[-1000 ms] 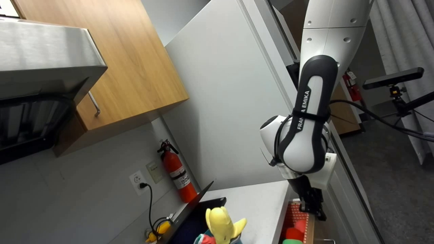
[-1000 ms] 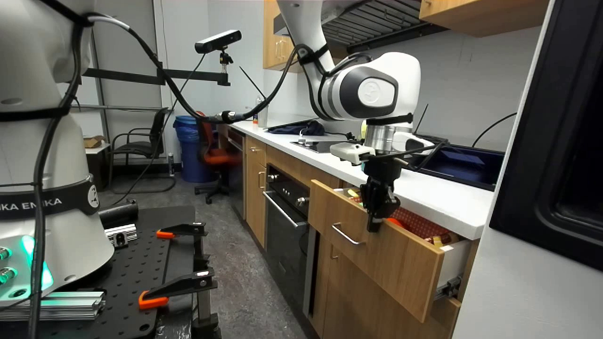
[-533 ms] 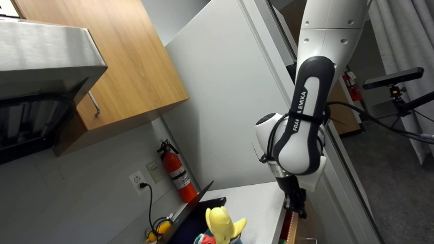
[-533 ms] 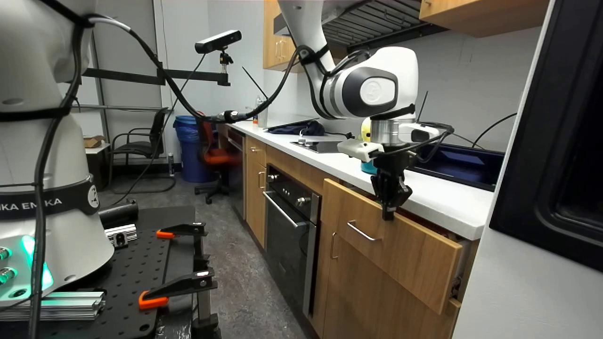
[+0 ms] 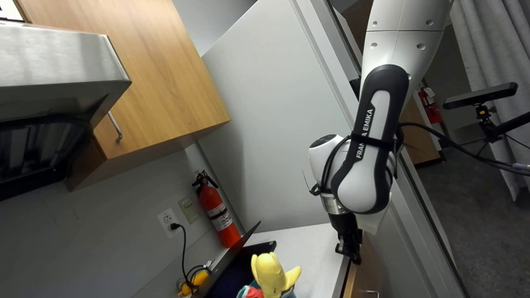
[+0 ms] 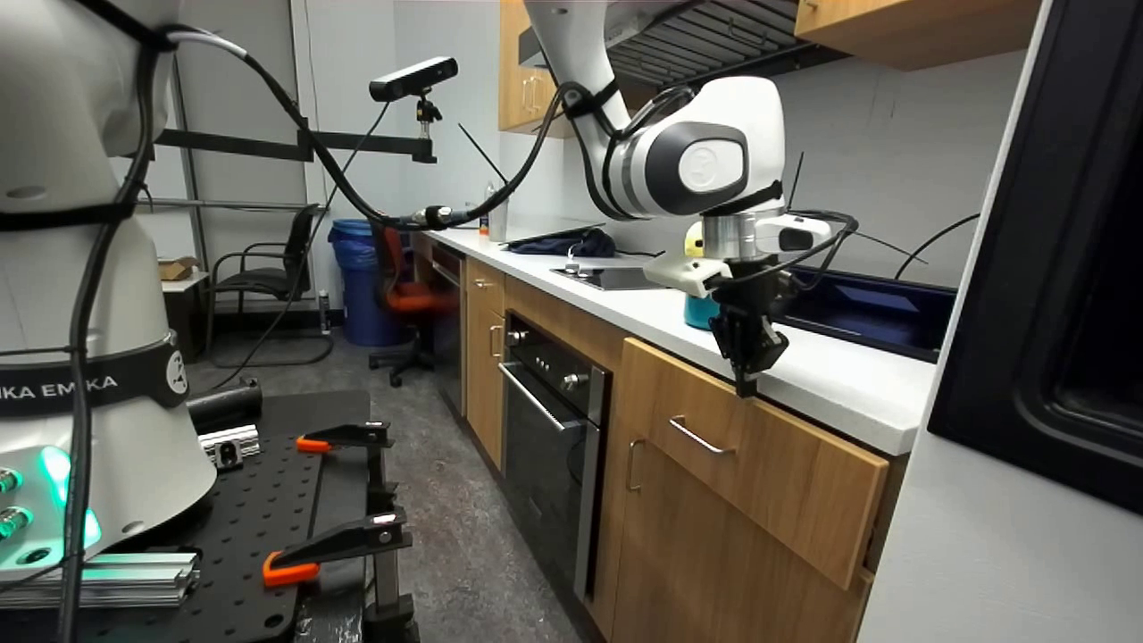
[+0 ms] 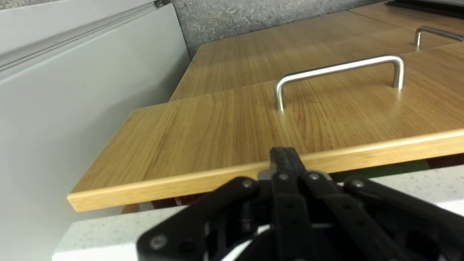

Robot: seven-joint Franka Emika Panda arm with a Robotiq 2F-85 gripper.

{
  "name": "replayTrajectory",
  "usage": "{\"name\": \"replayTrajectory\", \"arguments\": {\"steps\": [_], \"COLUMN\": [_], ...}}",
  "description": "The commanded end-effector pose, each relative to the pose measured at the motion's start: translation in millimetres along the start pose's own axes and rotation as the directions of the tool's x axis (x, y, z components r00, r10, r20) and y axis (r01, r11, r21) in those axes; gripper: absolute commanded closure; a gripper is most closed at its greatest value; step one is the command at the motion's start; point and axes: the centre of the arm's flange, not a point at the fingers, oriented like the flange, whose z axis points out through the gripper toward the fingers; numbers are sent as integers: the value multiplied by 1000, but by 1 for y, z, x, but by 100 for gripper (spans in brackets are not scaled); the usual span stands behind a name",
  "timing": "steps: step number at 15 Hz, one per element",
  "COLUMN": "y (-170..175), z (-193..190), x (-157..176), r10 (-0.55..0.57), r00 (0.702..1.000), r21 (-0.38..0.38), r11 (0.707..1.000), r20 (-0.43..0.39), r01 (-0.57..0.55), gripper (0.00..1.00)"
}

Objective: Place the watermelon and banana inside the blue pot, close the drawer

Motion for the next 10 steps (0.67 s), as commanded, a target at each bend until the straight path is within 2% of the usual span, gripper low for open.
{"name": "replayTrajectory", "arguments": {"steps": [1,7,10], "y": [7,35,33], "z": [-23,-51,-67], "x": [-21,-69,-87], "r10": [10,75,81], "r00": [1000,996,995], "r21": [-23,-103,-120], "r11": [1000,992,990], "r20": [8,52,51], "r01": [-10,-69,-74], "gripper": [100,100,100]}}
